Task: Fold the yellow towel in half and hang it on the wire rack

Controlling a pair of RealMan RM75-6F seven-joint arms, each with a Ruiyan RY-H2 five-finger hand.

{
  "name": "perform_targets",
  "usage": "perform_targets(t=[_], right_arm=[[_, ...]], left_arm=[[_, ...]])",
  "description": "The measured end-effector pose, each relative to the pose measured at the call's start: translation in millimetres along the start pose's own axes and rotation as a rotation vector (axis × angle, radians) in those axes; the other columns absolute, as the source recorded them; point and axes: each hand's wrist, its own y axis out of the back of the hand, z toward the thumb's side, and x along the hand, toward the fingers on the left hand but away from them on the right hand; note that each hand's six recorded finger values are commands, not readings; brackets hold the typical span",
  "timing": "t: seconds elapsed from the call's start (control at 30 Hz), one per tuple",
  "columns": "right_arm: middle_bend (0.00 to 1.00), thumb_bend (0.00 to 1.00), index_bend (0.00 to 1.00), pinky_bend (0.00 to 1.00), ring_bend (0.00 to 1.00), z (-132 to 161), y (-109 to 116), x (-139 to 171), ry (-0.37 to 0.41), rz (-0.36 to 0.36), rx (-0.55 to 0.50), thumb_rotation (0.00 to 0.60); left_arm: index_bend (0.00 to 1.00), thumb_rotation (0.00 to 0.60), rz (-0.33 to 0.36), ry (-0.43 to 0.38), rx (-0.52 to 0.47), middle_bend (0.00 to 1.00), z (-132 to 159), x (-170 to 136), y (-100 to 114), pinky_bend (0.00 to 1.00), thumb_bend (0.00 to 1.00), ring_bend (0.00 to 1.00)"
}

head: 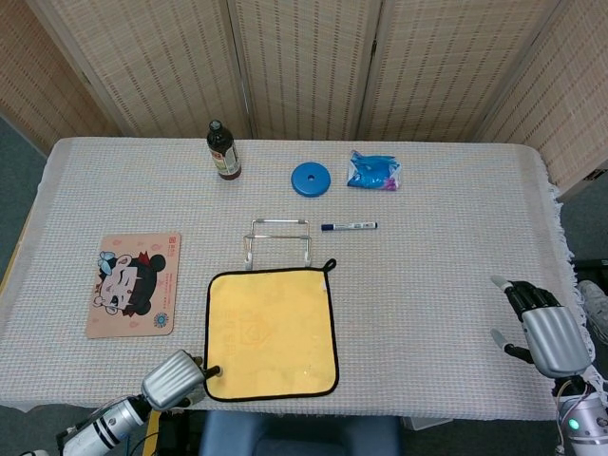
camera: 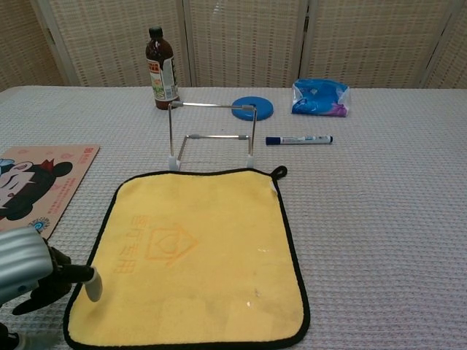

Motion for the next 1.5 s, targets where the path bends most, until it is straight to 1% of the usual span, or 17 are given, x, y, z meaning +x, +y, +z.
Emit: perform_targets(t=[0.23,0.4,0.53,0.67,0.8,0.97,1.03,1.07,1.13,1.2,1.23,1.3,1.4,1.43,1.5], right_arm=[[0.25,0.23,0.14,0.28,0.25,-0.3,1.6,1.7,0.000,-0.005,-0.002,0.600],[0.25,0.23,0.14,0.28,0.25,-1.9,1.9,2.9,-0.005,-0.007,-0.004,0.600],[0.25,0.23,0.14,0.28,0.25,-2.3,2.4,3.7,-0.004,-0.010,-0.005,0.600],[0.25,0.23,0.14,0.28,0.26,-1.3,2.3,3.8,0.002,-0.011,-0.005,0.600],[0.26,0.23,0.16,0.29,0.26,3.6,1.0,3.1,0.026,-0.006,-0.004,0.600],[0.29,0.23,0.18,0.32,0.29,19.4,-6.2,1.7,0.088,0.014,-0.019,0.600],[0.32,0.23,0.19,0.38,0.33,30.1,-10.9,-0.2,0.129,0.028,-0.028,0.600],[0.34,0.23,0.19,0.44,0.36,35.7,-13.0,-1.5,0.150,0.034,-0.032,0.600],[0.41,0.23,0.20,0.61,0.47,51.0,-18.8,-4.9,0.206,0.051,-0.042,0.600],[0.48,0.23,0.21,0.75,0.56,65.2,-25.6,-7.7,0.256,0.075,-0.050,0.600],[0.51,0.23,0.22,0.79,0.60,75.6,-30.8,-9.6,0.292,0.094,-0.054,0.600],[0.61,0.23,0.26,0.90,0.70,93.2,-39.5,-12.2,0.351,0.124,-0.060,0.600],[0.66,0.23,0.30,0.97,0.78,125.5,-55.1,-15.3,0.457,0.172,-0.061,0.600],[0.67,0.23,0.30,0.99,0.80,138.7,-61.6,-16.2,0.498,0.190,-0.060,0.600],[0.69,0.23,0.30,1.00,0.84,157.6,-71.3,-17.0,0.556,0.214,-0.055,0.600]], left_arm=[[0.43,0.600,0.018,-0.001,0.005,0.88,3.6,8.9,-2.7,0.89,0.25,0.70],[0.47,0.600,0.030,-0.003,-0.008,0.88,4.1,14.5,-0.9,0.89,0.25,0.70],[0.51,0.600,0.034,-0.002,-0.018,0.89,4.4,17.1,-1.0,0.90,0.26,0.71],[0.52,0.600,0.046,0.001,-0.044,0.89,5.1,17.9,0.8,0.90,0.29,0.71],[0.56,0.600,0.055,0.007,-0.064,0.90,4.4,18.5,2.3,0.91,0.34,0.72],[0.61,0.600,0.045,0.003,-0.077,0.91,7.9,20.1,-1.9,0.91,0.40,0.72],[0.62,0.600,0.053,0.004,-0.088,0.91,8.7,20.9,-1.4,0.91,0.43,0.72],[0.62,0.600,0.057,0.005,-0.089,0.91,8.8,21.2,-0.8,0.91,0.43,0.72],[0.62,0.600,0.065,0.006,-0.091,0.91,9.0,22.2,0.9,0.91,0.43,0.73],[0.62,0.600,0.068,0.004,-0.090,0.91,9.6,22.7,1.8,0.91,0.43,0.73],[0.62,0.600,0.069,0.003,-0.089,0.91,10.1,22.9,2.2,0.91,0.43,0.73],[0.62,0.600,0.070,0.001,-0.090,0.91,10.8,22.8,2.9,0.91,0.43,0.73],[0.62,0.600,0.075,0.001,-0.091,0.91,10.9,22.0,4.0,0.91,0.43,0.73],[0.62,0.600,0.078,0.002,-0.092,0.91,10.8,21.7,4.5,0.91,0.43,0.73],[0.62,0.600,0.081,0.003,-0.095,0.91,10.8,21.2,5.1,0.91,0.43,0.73]])
